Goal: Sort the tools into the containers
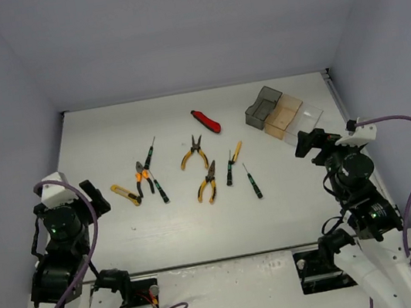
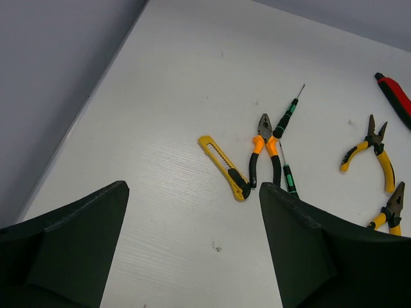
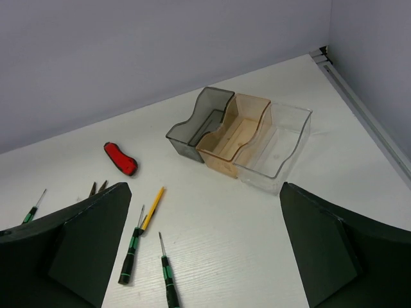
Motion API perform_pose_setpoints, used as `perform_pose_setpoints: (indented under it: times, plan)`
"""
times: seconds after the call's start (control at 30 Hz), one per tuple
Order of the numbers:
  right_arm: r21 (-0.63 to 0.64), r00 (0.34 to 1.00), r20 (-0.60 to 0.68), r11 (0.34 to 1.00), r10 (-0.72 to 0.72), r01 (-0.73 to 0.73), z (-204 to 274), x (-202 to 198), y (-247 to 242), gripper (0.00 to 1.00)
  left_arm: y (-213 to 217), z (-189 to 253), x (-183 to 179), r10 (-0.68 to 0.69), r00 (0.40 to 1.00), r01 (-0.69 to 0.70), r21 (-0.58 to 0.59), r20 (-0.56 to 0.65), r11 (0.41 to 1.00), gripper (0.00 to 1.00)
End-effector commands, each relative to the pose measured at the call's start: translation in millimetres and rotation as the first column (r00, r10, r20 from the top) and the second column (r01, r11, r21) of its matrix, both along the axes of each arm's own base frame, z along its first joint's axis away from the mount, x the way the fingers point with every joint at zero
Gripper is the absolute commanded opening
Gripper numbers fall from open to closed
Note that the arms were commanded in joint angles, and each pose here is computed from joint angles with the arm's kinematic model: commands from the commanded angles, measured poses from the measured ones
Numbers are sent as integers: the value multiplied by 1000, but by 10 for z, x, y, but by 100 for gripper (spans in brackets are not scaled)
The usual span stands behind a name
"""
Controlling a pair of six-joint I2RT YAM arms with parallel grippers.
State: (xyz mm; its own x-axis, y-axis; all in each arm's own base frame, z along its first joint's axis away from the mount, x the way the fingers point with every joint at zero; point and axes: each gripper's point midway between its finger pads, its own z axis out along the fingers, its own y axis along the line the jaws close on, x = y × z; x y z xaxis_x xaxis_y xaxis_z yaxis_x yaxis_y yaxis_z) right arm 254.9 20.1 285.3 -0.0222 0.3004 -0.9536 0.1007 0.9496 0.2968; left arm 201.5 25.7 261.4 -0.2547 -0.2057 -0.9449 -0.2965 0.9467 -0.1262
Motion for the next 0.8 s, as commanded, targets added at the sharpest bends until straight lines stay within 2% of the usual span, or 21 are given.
perform_pose_setpoints:
  times: [0.0, 0.07, 0.23, 0.43, 0.47, 0.53, 0.6, 0.77]
  plan:
    - [35, 999, 39, 999, -19, 18, 184, 115, 19, 100, -119, -37, 193, -42, 999, 42, -23, -28, 999, 80]
    - [56, 999, 27, 998, -31, 30, 137, 128, 14, 100, -179, -64, 241, -66, 997, 64, -39, -49, 997, 80]
    - [16, 998, -9, 998, 55, -55, -3, 151, 155, 100, -431, -240, 472, -166, 972, 151, -99, -165, 984, 80]
    - [4, 999, -17, 999, 48, -48, -12, 131, 132, 100, -630, -512, 847, -207, 921, 160, -163, -331, 973, 80]
    - [2, 999, -18, 999, 49, -49, -12, 128, 135, 100, -664, -638, 932, -207, 900, 150, -176, -383, 973, 80]
    - [2, 998, -25, 999, 52, -52, -32, 133, 146, 100, -727, -618, 1084, -209, 893, 136, -204, -399, 970, 80]
    - [5, 998, -31, 998, 59, -59, -52, 138, 163, 100, -757, -789, 1265, -190, 868, 100, -213, -459, 972, 80]
    - [9, 995, -30, 996, 93, -93, -45, 133, 227, 100, -809, -1121, 1674, -151, 816, 38, -210, -558, 977, 68]
